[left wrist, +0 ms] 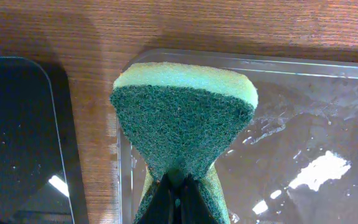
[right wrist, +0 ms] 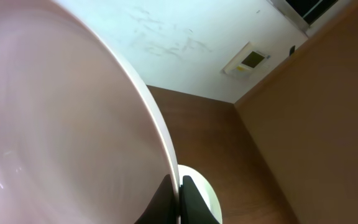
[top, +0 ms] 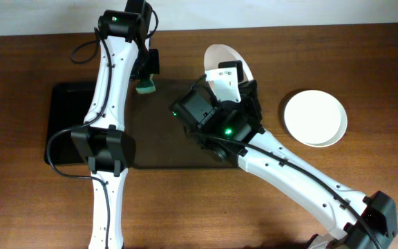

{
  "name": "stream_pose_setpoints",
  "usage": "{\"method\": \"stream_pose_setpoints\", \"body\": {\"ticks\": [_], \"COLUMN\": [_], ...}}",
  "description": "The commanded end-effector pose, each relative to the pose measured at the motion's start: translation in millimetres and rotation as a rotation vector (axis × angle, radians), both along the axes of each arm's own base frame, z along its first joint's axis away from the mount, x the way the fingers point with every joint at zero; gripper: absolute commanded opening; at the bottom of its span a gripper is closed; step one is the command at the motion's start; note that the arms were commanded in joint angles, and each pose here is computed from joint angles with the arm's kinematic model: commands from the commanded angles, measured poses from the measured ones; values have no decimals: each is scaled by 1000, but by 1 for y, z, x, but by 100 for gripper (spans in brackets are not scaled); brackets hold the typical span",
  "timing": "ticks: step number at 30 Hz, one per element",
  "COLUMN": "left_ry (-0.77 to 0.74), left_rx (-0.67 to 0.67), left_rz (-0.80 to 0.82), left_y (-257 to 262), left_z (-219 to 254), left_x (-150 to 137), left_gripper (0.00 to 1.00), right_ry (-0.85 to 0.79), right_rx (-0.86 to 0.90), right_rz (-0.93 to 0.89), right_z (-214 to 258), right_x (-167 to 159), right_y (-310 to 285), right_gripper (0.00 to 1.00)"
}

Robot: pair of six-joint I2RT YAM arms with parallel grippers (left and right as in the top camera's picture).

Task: Clean dirty plates on tray and stack at the side
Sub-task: 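Carry the plate with the right gripper to the stacked plates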

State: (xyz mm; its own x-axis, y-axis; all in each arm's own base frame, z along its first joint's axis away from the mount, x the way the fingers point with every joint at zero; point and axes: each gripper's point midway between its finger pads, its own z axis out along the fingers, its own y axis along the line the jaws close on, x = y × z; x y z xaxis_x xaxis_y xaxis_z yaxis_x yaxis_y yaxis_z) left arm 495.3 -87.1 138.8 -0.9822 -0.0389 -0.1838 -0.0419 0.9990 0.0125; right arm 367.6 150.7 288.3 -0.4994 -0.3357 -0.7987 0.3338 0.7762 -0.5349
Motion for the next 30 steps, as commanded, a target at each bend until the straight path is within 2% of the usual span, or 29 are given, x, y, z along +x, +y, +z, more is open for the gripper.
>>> {"method": "stream_pose_setpoints", "body": {"ticks": [1,4,5,9,14,17,21,24,27,30], "left_ry": [6,6,9,10,16,16,16,16,15,6], "left_rx": [-11,-11,-10,-10,-9,-9,-9,-9,-9,-11], "left_rz": [14,14,14,14,14,14,14,14,14,14], "left_y": [1,1,1,2,2,2,2,2,2,1], "left_z": [-1,-1,-1,-1,-2,-2,-2,-2,-2,-1], "left_x": [0,0,-1,-1,-3,-3,-3,-3,-2,0], "left_gripper": [1,1,1,1,1,1,1,1,1,1], "right_ry": [50,76,140,179,362,542,670,667,568,497], "right_rx": [67,82,132,182,497,753,973,1089,1167,1219], "right_rz": [46,50,82,35,44,94,190,196,17,-133], "right_z": [-5,-10,-24,-33,-74,-95,-98,-94,-95,-104], "right_x": [-2,-1,-4,-3,-5,-3,3,13,23,20], "right_y": [5,4,10,-7,1,3,-13,-47,-115,-175], "right_gripper": [4,4,4,4,4,4,4,4,4,4]}}
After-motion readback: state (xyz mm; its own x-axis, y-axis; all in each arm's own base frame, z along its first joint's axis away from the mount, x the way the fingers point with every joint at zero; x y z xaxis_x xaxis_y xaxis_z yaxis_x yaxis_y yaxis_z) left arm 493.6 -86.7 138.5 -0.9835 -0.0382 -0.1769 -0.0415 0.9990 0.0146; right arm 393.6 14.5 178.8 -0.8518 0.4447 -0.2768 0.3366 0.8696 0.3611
